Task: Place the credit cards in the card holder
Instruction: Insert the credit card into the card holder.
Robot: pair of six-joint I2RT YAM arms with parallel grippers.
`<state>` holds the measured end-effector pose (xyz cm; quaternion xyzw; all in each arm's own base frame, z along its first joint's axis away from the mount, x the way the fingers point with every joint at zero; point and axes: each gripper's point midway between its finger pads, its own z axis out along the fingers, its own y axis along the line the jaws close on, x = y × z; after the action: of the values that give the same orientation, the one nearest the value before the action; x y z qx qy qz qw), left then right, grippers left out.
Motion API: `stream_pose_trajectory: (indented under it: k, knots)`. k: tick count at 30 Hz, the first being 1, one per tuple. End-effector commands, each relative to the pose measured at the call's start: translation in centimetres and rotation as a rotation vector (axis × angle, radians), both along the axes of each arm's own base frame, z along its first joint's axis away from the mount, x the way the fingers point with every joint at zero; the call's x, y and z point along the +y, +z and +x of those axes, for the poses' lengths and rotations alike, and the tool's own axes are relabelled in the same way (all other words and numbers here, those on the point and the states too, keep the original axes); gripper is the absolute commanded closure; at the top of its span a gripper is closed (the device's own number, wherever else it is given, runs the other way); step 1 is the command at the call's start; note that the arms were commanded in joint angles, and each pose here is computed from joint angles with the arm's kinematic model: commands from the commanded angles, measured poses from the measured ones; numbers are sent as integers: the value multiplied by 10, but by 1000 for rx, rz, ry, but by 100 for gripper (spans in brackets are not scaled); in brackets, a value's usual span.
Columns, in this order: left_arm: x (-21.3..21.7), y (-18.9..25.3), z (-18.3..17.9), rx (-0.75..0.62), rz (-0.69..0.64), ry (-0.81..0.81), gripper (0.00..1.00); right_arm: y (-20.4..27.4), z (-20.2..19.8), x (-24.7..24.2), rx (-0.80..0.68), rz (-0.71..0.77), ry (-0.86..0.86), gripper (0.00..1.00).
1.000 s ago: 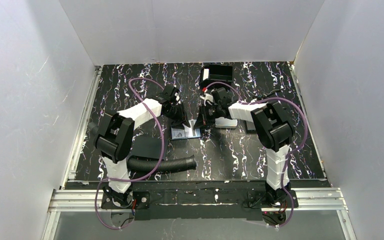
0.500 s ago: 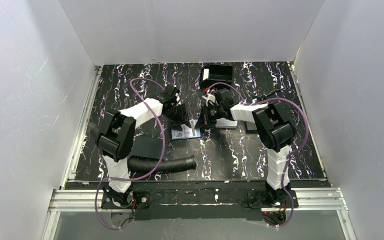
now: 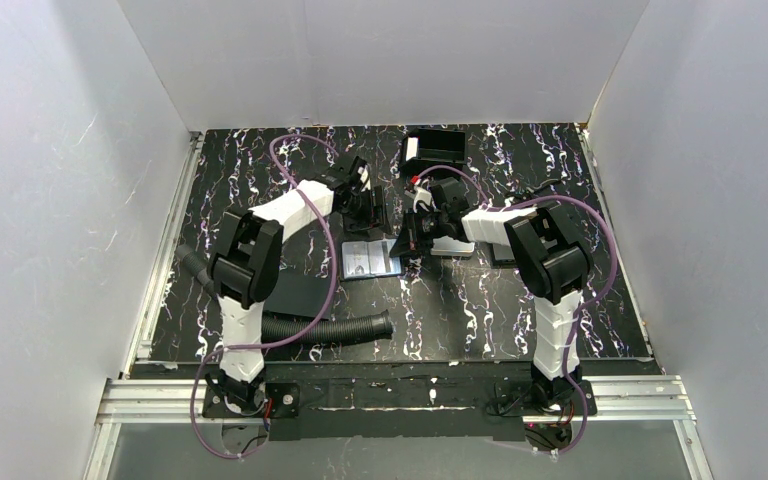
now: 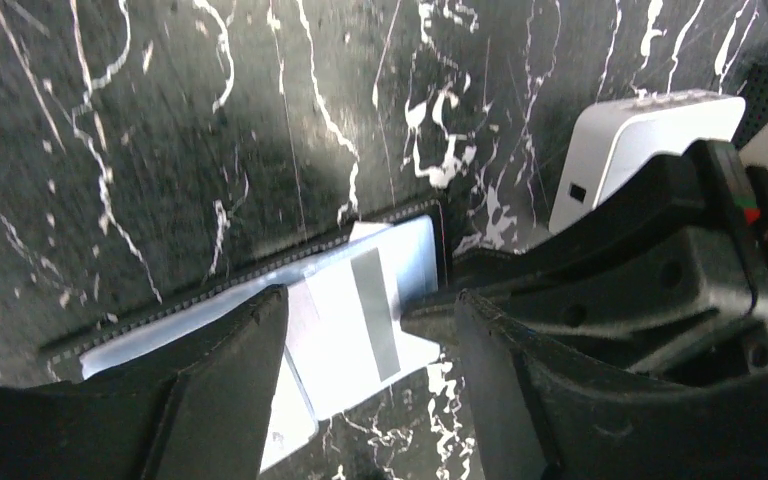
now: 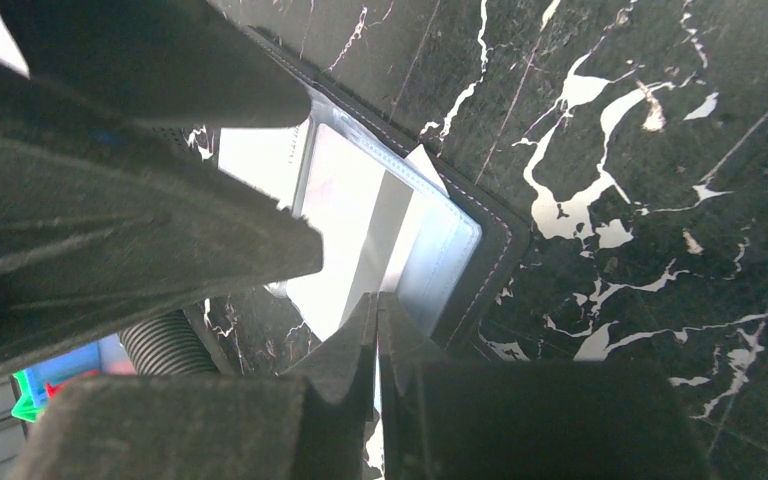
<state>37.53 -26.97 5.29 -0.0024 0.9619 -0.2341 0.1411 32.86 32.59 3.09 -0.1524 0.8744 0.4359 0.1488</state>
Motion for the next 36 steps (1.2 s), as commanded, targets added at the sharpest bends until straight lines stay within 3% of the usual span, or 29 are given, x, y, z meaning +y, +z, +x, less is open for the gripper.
stream_pose_trajectory:
  k: [1, 8, 15, 18, 23, 28, 32, 36]
  knots:
    - [4, 1, 7, -2, 42, -53, 36, -28, -4, -26, 31, -121, -37, 91]
    - [-2, -5, -3, 69, 24, -84, 36, -18, -2, -24, 16, -108, -37, 87]
    - [-31, 0, -16, 169, -153, -85, 37, -11, 3, -20, 11, -93, -45, 87]
    - [-42, 12, -13, 147, -234, -81, 37, -11, 2, -19, 21, -80, -48, 87]
    - [-26, 31, -8, 90, -155, -43, 35, 0, 3, -20, 9, -85, -49, 83]
    - [-7, 42, -43, 177, -130, 74, 32, 14, 3, -24, -15, -108, -40, 76]
    - [7, 41, -72, 243, -139, 221, 33, 12, 3, -22, -6, -100, -31, 76]
    - [0, 40, -88, 270, -197, 270, 34, 10, 3, -19, 0, -79, -39, 76]
